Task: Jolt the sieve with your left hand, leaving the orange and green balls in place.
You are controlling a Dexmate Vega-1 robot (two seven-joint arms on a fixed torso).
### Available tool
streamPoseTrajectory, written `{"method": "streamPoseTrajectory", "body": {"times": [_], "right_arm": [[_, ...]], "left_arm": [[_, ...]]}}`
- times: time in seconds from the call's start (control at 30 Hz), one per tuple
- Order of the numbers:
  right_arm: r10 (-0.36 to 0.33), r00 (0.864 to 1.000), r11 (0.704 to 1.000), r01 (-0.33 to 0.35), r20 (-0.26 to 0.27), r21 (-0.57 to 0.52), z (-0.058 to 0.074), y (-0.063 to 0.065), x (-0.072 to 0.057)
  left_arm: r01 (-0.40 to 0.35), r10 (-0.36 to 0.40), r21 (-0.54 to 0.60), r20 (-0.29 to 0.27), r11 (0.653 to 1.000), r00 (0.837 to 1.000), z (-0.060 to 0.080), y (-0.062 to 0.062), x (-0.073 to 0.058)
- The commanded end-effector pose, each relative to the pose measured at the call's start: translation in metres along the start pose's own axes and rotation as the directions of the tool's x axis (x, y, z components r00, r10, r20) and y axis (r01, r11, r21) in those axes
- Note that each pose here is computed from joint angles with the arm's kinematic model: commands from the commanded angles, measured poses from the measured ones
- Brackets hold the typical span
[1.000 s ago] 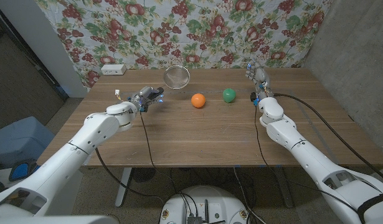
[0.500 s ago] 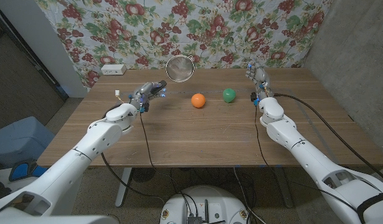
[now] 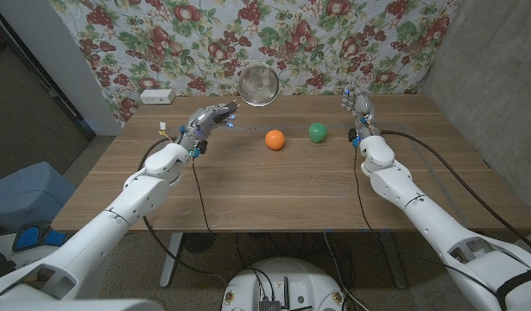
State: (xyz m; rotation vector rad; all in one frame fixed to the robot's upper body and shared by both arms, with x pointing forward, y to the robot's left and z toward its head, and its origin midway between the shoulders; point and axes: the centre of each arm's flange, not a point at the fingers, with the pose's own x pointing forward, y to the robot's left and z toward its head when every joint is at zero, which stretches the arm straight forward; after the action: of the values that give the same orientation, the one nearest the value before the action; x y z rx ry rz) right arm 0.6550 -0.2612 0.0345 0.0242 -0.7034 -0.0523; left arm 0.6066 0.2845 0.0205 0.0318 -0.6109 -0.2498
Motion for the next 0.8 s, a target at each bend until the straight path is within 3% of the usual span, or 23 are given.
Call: {"method": "streamPoseTrajectory", "body": {"times": [0.03, 0.5, 0.8], "right_arm": [[-0.002, 1.0, 1.0, 0.002, 0.001, 0.002, 0.0, -0.002, -0.003], [-0.008, 1.0, 1.0, 0.007, 0.006, 0.007, 0.001, -0.005, -0.008], [-0.006, 1.0, 1.0, 0.006, 0.01, 0.006, 0.002, -0.009, -0.011]], "left_arm": [[0.052, -0.052, 0.018, 0.034, 0.998, 0.998, 0.003, -0.004, -0.001], [0.019, -0.019, 0.02, 0.014, 1.0, 1.0, 0.004, -0.006, -0.006], [-0.134, 0.131, -0.031, -0.089, 0.991, 0.987, -0.001, -0.007, -0.017]]}}
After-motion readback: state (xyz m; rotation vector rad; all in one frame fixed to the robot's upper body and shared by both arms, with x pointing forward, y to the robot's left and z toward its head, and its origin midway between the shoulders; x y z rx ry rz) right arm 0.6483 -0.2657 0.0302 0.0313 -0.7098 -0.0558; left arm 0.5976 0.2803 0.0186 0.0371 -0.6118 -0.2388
